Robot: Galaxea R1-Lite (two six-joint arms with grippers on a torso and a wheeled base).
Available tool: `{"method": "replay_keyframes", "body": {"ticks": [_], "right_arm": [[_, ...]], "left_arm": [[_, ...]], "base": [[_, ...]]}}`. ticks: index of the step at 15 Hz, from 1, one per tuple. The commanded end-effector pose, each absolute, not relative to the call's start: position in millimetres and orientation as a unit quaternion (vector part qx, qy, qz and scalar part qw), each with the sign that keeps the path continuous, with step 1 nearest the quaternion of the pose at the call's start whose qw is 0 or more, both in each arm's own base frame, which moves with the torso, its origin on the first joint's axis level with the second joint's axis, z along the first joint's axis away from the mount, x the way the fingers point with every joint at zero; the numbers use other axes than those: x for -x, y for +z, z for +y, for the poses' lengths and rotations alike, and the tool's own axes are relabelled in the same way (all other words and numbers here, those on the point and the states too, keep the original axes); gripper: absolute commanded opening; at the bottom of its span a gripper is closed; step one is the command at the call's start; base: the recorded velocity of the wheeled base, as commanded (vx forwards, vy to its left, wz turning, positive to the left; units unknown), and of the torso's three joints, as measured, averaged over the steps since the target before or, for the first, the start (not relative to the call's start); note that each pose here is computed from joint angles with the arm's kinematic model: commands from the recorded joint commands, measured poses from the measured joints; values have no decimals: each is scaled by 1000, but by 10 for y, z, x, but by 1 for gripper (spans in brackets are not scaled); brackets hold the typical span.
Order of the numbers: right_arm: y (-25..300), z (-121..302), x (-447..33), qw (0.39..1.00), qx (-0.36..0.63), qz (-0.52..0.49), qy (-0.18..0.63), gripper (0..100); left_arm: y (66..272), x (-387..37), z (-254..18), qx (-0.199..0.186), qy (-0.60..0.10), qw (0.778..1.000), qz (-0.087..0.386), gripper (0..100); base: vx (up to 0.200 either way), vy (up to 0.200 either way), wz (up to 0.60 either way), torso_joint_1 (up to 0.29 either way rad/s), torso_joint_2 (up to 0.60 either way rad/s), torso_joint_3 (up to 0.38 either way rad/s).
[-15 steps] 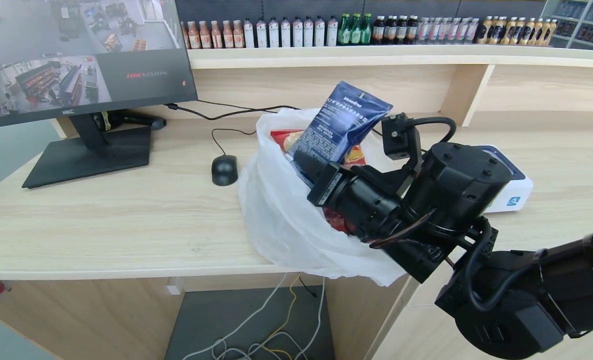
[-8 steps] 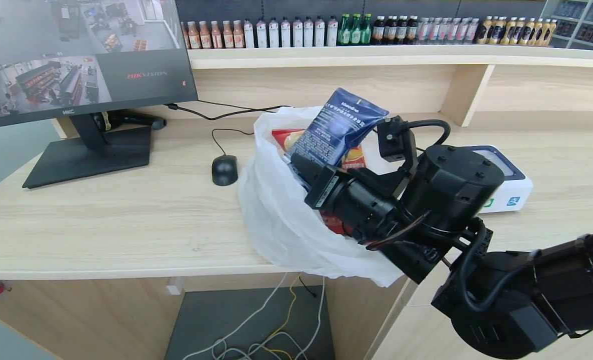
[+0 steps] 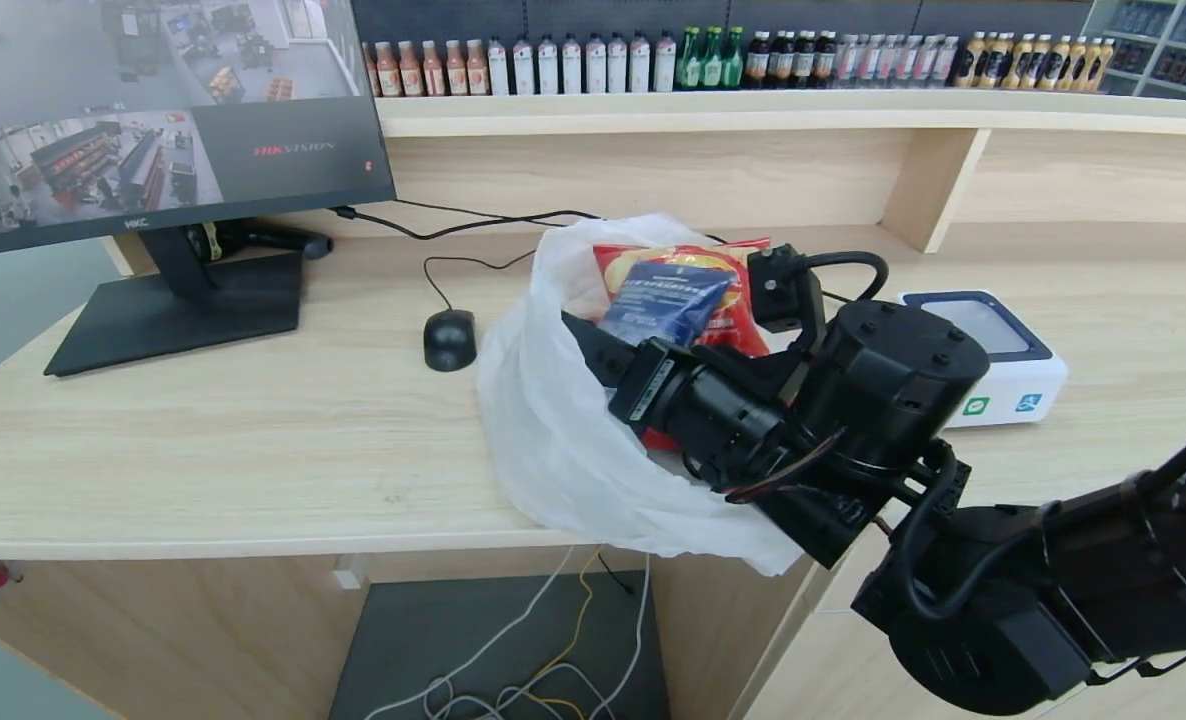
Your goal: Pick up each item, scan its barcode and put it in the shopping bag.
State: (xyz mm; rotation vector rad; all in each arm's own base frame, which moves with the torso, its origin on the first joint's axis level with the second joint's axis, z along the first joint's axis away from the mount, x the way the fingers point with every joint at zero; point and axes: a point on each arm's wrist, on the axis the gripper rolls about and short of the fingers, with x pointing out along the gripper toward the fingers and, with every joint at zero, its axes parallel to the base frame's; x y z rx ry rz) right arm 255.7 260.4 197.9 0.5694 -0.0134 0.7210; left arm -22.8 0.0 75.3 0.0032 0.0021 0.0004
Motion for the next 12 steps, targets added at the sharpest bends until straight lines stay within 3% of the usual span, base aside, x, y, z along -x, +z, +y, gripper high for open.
{"method": "replay_keyframes", "body": {"ticks": [1,12], "right_arm": [[1979,2604,-2576,895,-278,-11,348,100],[2221,2548,-2516,890,-286,-47,352,100]], "left_arm": [[753,228,1,-2,0,1000,1,100],[753,228,0,-2,1,1000,1,100]], "base": [[0,0,0,0,0,0],[0,0,0,0,0,0]]}}
